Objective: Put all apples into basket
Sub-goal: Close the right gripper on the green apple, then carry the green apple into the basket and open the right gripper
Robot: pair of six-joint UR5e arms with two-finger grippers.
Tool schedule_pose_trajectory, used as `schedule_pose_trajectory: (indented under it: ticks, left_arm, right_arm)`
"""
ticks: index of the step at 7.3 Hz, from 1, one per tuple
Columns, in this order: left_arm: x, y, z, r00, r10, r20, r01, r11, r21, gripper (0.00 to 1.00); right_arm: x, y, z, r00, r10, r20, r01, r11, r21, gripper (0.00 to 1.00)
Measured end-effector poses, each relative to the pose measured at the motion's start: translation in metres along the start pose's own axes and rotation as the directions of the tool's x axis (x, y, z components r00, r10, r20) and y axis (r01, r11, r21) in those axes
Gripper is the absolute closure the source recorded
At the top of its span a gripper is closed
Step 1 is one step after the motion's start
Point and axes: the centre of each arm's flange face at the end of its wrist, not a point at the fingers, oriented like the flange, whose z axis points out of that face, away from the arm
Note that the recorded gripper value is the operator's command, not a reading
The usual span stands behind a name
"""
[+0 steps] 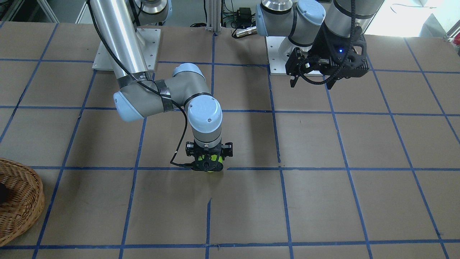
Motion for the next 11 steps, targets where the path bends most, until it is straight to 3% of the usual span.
schedule_pose_trajectory:
  ticks: [1,4,6,8,9,10,11]
  left_arm:
    - [0.000,-0.001,0.000,1.000,0.002,0.001,-0.002,1.000,0.003,0.00]
    - [0.001,0.001,0.001,1.000,0.005,0.003,-0.005,1.000,0.012,0.00]
    - [0.001,0.002,0.001,1.000,0.004,0.004,-0.004,1.000,0.013,0.00]
    - [0.001,0.002,0.000,1.000,0.004,0.003,-0.004,1.000,0.016,0.00]
    - [0.001,0.002,0.000,1.000,0.004,0.002,-0.004,1.000,0.017,0.00]
    - [0.001,0.002,-0.001,1.000,0.004,0.003,-0.004,1.000,0.017,0.00]
    - [0.001,0.002,-0.001,1.000,0.004,0.003,-0.004,1.000,0.016,0.00]
  right_arm:
    - [0.002,-0.004,-0.001,1.000,0.006,0.003,-0.006,1.000,0.012,0.92]
    - [0.040,-0.050,-0.045,0.999,0.034,0.035,-0.035,0.998,0.053,1.00]
    - [0.135,-0.103,-0.104,0.999,-0.036,0.024,0.034,0.998,0.056,1.00]
    - [0.280,-0.135,-0.148,0.992,-0.129,0.007,0.128,0.989,0.071,1.00]
    - [0.358,-0.140,-0.159,0.976,-0.216,-0.042,0.218,0.974,0.065,1.00]
    - [0.425,-0.138,-0.161,0.943,-0.317,-0.105,0.321,0.947,0.022,0.94]
    - [0.476,-0.137,-0.151,0.913,-0.387,-0.128,0.387,0.922,-0.021,0.72]
